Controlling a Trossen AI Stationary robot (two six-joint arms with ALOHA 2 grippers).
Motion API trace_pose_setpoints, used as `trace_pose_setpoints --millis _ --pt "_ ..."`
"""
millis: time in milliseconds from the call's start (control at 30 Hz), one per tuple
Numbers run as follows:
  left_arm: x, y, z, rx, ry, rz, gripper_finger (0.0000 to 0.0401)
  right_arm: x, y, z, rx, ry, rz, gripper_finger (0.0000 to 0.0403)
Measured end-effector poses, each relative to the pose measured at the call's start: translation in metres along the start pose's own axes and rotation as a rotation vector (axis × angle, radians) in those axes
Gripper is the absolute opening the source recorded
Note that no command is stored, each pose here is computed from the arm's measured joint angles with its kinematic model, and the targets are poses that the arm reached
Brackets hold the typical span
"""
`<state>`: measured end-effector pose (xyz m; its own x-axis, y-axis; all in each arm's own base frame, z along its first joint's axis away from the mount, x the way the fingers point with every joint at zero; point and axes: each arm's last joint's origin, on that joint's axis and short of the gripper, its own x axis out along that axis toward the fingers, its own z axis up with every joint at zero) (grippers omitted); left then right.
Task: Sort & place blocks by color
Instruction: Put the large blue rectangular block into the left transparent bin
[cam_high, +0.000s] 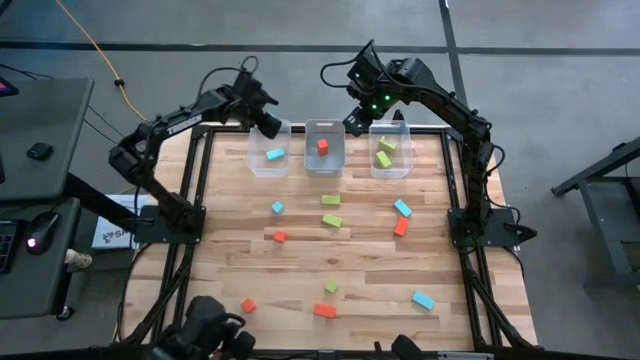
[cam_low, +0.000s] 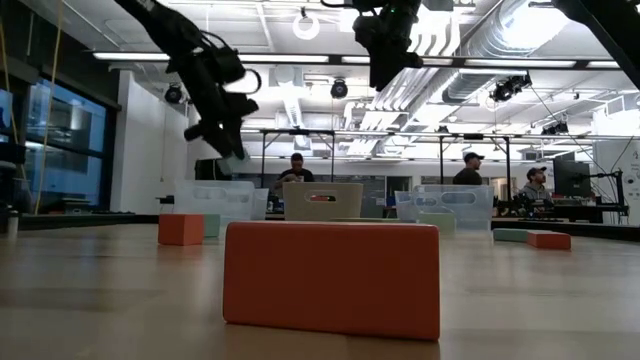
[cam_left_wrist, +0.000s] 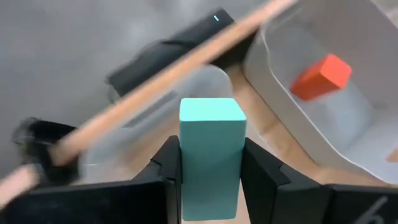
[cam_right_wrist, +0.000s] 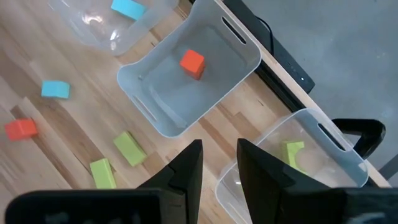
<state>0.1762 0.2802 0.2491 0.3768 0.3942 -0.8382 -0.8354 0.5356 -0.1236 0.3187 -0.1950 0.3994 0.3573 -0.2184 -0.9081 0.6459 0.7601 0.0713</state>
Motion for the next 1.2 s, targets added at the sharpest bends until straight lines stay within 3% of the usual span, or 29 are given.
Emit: trace_pose_setpoints --millis 567,1033,1200 --pt "0.071 0.003 -0.024 -0.049 0.286 -0.024 0.0076 0.000 0.000 0.000 0.038 0.000 -0.001 0.0092" --pt "0.077 0.000 -0.025 -0.014 0.303 -0.032 0.0077 0.000 0.000 0.000 0.038 -0.002 -0.012 0.0092" --pt "0.077 -0.003 -0.026 -0.006 0.305 -0.035 0.0100 0.000 0.000 0.000 0.038 -0.003 -0.015 0.0092"
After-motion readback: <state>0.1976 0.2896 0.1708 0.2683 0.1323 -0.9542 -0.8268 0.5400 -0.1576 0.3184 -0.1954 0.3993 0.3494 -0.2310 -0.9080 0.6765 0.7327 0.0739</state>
